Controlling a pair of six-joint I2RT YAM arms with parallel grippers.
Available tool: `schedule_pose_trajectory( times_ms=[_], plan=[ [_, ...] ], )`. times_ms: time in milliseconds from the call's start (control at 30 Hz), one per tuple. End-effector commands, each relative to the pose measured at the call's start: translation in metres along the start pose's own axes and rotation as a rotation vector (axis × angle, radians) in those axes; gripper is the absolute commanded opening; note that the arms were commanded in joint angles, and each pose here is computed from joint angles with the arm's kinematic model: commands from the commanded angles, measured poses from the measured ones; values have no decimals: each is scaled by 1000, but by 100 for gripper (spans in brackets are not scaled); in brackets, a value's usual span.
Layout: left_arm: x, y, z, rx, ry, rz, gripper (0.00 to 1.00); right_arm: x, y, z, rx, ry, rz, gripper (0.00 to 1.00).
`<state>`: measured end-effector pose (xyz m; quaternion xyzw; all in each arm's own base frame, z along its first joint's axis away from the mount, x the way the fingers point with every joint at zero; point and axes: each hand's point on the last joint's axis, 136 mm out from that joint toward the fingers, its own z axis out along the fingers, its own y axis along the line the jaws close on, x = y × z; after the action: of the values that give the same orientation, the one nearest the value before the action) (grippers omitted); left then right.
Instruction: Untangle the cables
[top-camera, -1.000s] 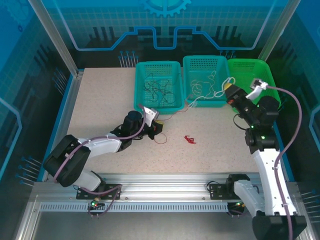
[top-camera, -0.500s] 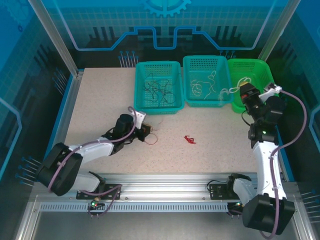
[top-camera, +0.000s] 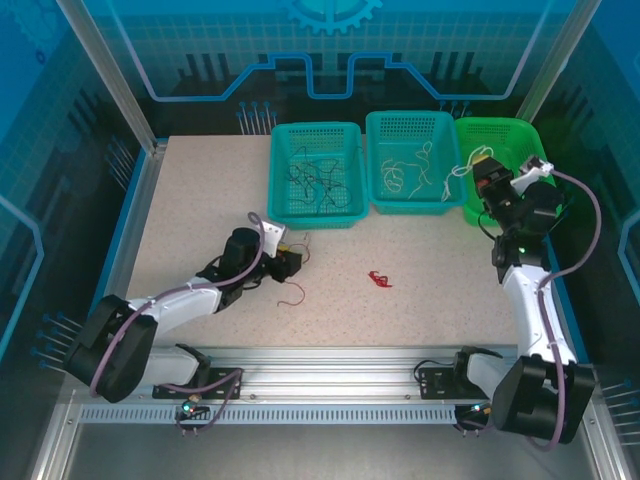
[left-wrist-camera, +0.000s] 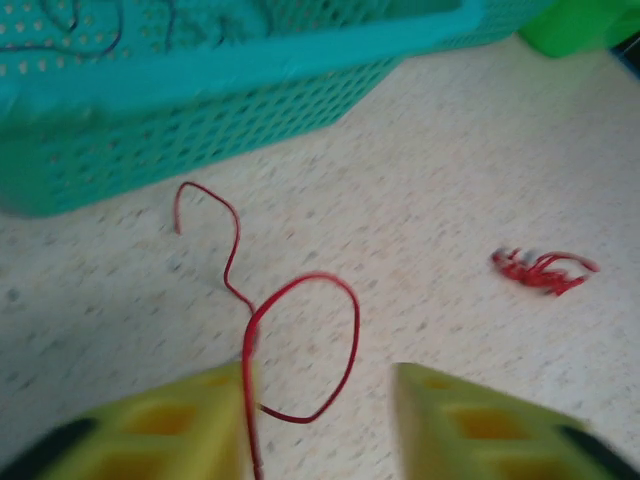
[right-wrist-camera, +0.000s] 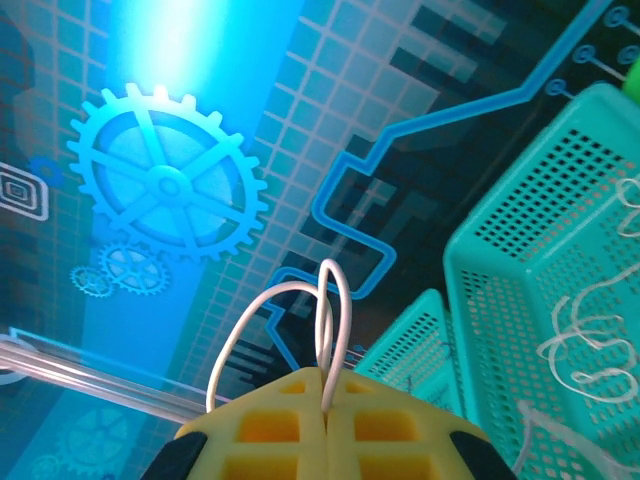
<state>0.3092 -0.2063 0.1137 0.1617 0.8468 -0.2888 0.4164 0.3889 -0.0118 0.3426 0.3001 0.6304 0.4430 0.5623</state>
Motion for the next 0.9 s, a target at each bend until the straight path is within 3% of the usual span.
schedule_pose_trajectory(
  times_ms=[0, 100, 200, 300, 333, 400, 433, 533, 633, 867],
  plan=[
    [-29, -28, -5, 93, -61, 53, 63, -9, 32, 22, -150, -36, -17, 0],
    [-45, -37, -14, 105, -98, 67, 80, 7, 22, 53, -186, 9, -11, 0],
    [-61, -44, -24, 110, -130, 89, 87, 19, 21, 87, -193, 51, -38, 0],
    [-75, -52, -34, 117, -154, 113, 91, 37, -6, 124, -98, 119, -44, 0],
    [-79, -54, -36, 120, -158, 123, 93, 43, -22, 136, -42, 137, -44, 9],
    [-87, -57, -41, 117, -167, 130, 96, 53, -50, 150, 95, 182, -66, 44],
    [-91, -58, -43, 110, -171, 131, 96, 58, -61, 153, 170, 214, -101, 54],
    [-103, -60, -51, 102, -200, 131, 97, 67, -72, 150, 295, 294, -203, 62],
    [-108, -63, -56, 100, -211, 129, 97, 69, -69, 135, 325, 315, -259, 75],
    [-107, -91, -60, 218, -158, 201, 97, 99, -59, 50, 480, 403, -409, 72]
  ],
)
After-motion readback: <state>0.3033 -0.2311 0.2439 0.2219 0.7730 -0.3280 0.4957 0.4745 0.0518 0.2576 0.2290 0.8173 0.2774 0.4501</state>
